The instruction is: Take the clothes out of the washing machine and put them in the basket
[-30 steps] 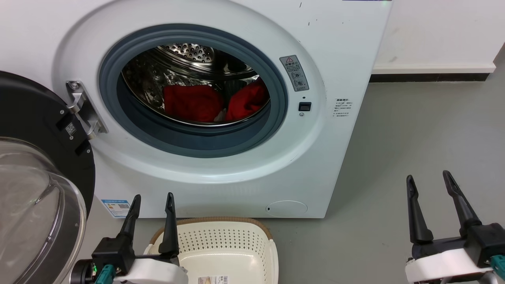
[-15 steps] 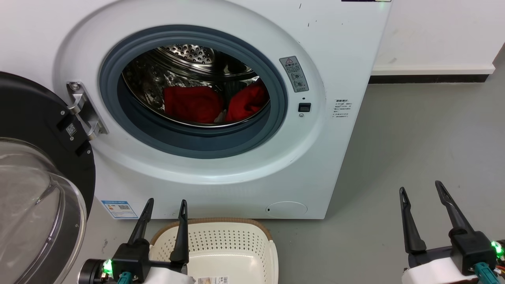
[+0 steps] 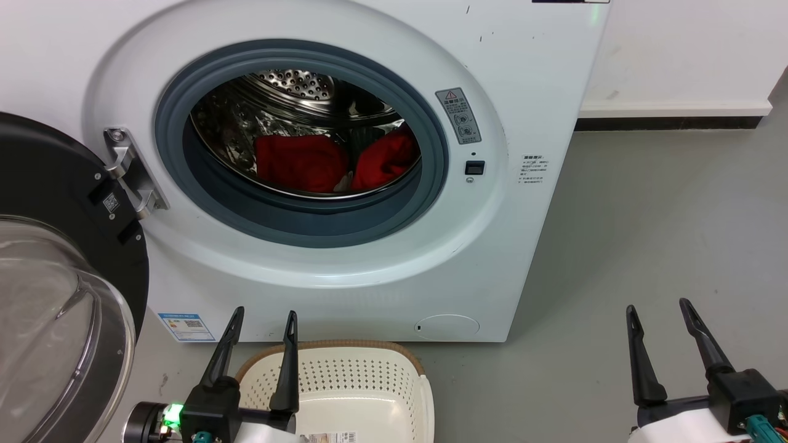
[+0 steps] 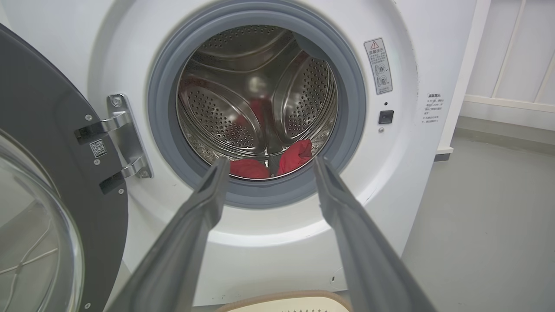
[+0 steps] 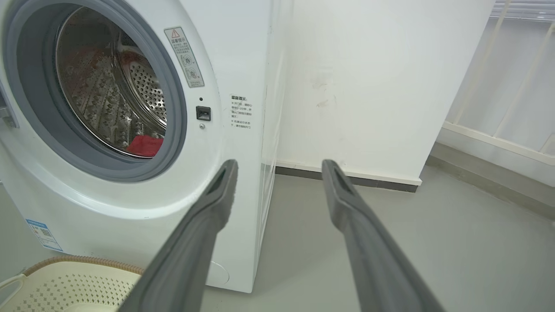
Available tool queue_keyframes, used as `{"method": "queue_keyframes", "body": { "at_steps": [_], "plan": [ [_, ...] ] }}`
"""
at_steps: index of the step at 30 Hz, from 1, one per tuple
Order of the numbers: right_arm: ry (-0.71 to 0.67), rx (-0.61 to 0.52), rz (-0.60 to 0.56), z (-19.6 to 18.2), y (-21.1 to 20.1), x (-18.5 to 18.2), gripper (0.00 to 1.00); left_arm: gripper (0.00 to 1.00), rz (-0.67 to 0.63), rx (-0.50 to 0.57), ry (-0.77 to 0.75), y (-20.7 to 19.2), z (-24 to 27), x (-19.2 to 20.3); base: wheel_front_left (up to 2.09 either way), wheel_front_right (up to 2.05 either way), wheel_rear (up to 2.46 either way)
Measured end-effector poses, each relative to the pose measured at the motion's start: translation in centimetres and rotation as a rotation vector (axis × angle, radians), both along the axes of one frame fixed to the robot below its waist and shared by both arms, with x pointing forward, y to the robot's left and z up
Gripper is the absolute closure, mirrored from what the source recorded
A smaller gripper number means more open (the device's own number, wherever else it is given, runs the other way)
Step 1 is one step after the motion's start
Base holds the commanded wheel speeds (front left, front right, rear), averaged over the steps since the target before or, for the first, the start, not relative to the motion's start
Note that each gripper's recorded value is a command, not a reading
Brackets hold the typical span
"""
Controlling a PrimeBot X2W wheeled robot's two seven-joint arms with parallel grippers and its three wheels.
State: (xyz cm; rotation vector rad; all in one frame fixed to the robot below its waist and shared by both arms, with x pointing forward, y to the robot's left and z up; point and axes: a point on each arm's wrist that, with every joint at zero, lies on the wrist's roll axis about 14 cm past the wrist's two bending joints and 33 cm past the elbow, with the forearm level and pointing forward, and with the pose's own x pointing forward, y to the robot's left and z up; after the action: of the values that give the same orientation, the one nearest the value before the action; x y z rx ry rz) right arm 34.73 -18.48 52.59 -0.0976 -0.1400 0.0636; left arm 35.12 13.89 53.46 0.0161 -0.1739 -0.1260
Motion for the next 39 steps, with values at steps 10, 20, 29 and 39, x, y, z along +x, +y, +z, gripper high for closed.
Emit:
{"method": "queue_keyframes", "body": {
  "at_steps": [10,20,29,39],
  "plan": [
    [0.012,0.000,-0.017,-0.4,-0.6,0.0,0.00,0.00,-0.010,-0.006,0.015,-0.1,-0.5,-0.1,0.00,0.00,0.00],
    [0.020,0.002,-0.031,-0.6,-1.0,0.1,0.00,0.00,-0.017,-0.002,0.024,-0.2,-0.7,-0.1,0.00,0.00,0.00],
    [0.027,0.011,-0.116,-0.9,-3.9,2.5,0.00,0.00,-0.095,0.059,0.030,-0.4,-1.3,4.8,0.00,0.00,0.00],
    [0.138,-0.017,-0.237,-5.7,-8.2,7.1,0.00,0.00,-0.123,0.132,0.090,1.6,-5.3,18.9,0.00,0.00,0.00]
  ]
}}
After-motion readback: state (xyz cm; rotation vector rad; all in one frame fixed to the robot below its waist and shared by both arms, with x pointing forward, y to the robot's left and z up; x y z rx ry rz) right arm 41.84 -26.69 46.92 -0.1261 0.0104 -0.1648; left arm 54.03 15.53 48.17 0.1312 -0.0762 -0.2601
